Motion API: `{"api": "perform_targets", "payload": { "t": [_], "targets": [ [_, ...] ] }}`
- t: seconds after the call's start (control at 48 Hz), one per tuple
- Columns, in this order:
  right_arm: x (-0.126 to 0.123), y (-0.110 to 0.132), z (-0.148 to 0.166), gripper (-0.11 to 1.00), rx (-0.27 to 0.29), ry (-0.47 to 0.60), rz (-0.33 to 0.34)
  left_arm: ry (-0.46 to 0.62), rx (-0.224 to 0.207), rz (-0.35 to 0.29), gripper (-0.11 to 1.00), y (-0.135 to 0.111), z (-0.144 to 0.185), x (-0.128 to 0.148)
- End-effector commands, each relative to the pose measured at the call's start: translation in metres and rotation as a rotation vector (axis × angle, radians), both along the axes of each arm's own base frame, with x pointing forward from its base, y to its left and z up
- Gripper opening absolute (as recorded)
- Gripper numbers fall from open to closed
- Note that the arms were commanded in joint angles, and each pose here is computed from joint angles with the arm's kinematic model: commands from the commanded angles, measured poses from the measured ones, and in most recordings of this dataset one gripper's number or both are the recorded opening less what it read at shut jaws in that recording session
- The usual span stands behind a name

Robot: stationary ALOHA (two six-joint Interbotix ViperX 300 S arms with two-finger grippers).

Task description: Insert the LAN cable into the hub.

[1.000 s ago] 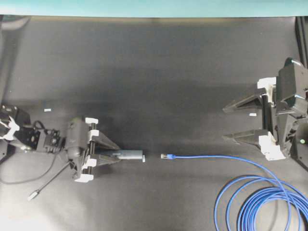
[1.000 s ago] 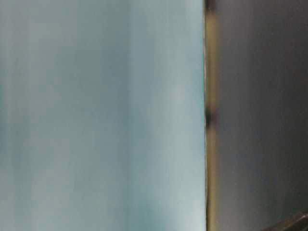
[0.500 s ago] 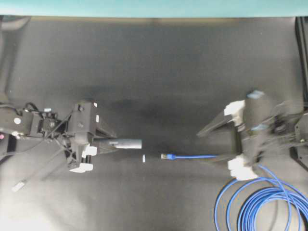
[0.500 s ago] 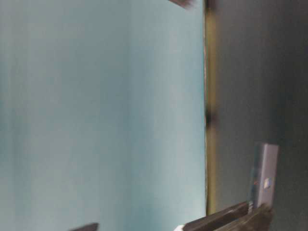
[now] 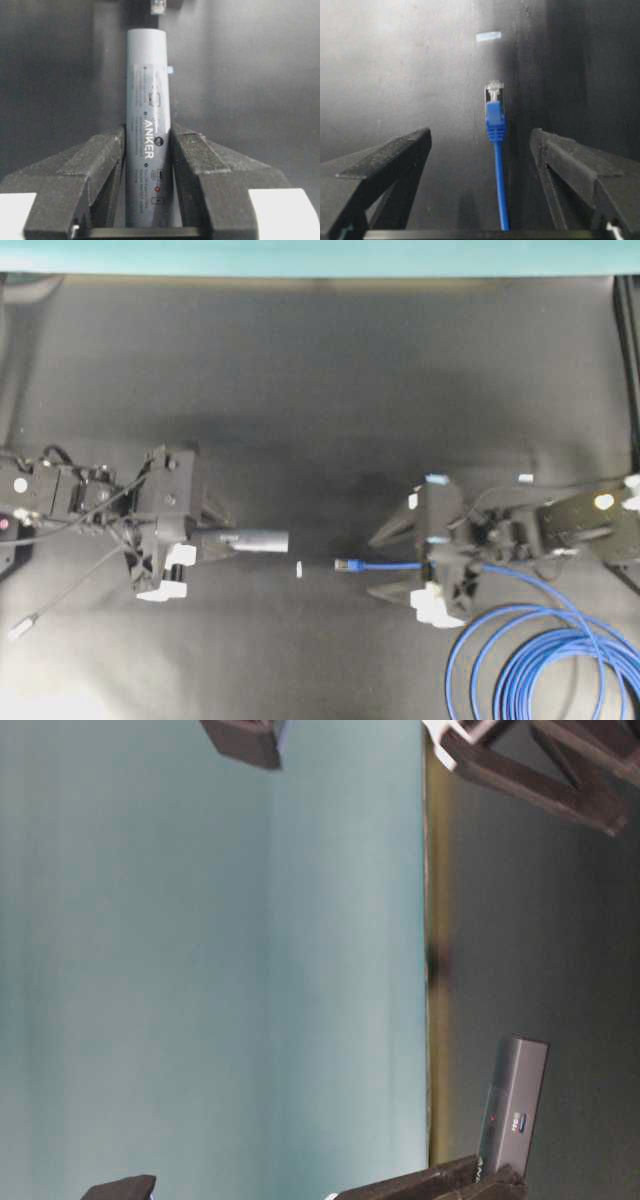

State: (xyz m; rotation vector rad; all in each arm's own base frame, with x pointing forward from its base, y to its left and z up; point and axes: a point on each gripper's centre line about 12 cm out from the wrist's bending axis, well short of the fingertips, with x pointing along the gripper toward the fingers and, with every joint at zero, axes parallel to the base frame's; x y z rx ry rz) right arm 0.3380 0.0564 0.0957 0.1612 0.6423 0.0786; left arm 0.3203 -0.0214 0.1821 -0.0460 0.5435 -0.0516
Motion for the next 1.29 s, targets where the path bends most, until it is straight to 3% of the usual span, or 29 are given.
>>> {"api": "perform_targets", "payload": {
  "t": [0.0, 0.25, 0.354, 0.459, 0.646, 0.875, 1.146, 1.271],
  "targets": [
    [0.01, -0.002, -0.004, 0.76, -0.006, -0.01, -0.005, -0.037, -0.001, -0.004, 0.28, -0.001, 0.011, 0.005],
    [0.014, -0.002, -0.019, 0.75, -0.012, 0.031, -0.007, -0.037, -0.003, -0.008, 0.28, -0.003, 0.011, 0.005],
    [0.017, -0.002, -0.023, 0.69, -0.015, 0.041, -0.005, -0.038, -0.003, -0.008, 0.28, -0.003, 0.011, 0.005],
    [0.02, 0.0, -0.025, 0.53, -0.02, 0.042, 0.002, -0.04, -0.003, -0.008, 0.28, -0.003, 0.012, 0.005],
    [0.021, 0.003, -0.028, 0.13, -0.028, 0.064, 0.016, -0.04, -0.003, -0.008, 0.28, -0.003, 0.012, 0.005],
    [0.021, 0.001, -0.023, 0.13, -0.027, 0.076, 0.011, -0.048, 0.0, -0.01, 0.28, -0.003, 0.015, 0.007],
    [0.036, -0.003, 0.018, 0.13, -0.013, -0.045, -0.004, -0.008, 0.023, -0.012, 0.28, -0.001, 0.014, 0.02],
    [0.04, -0.007, 0.034, 0.13, -0.035, -0.09, 0.002, 0.011, 0.035, -0.02, 0.28, -0.002, 0.011, 0.024]
  ]
}}
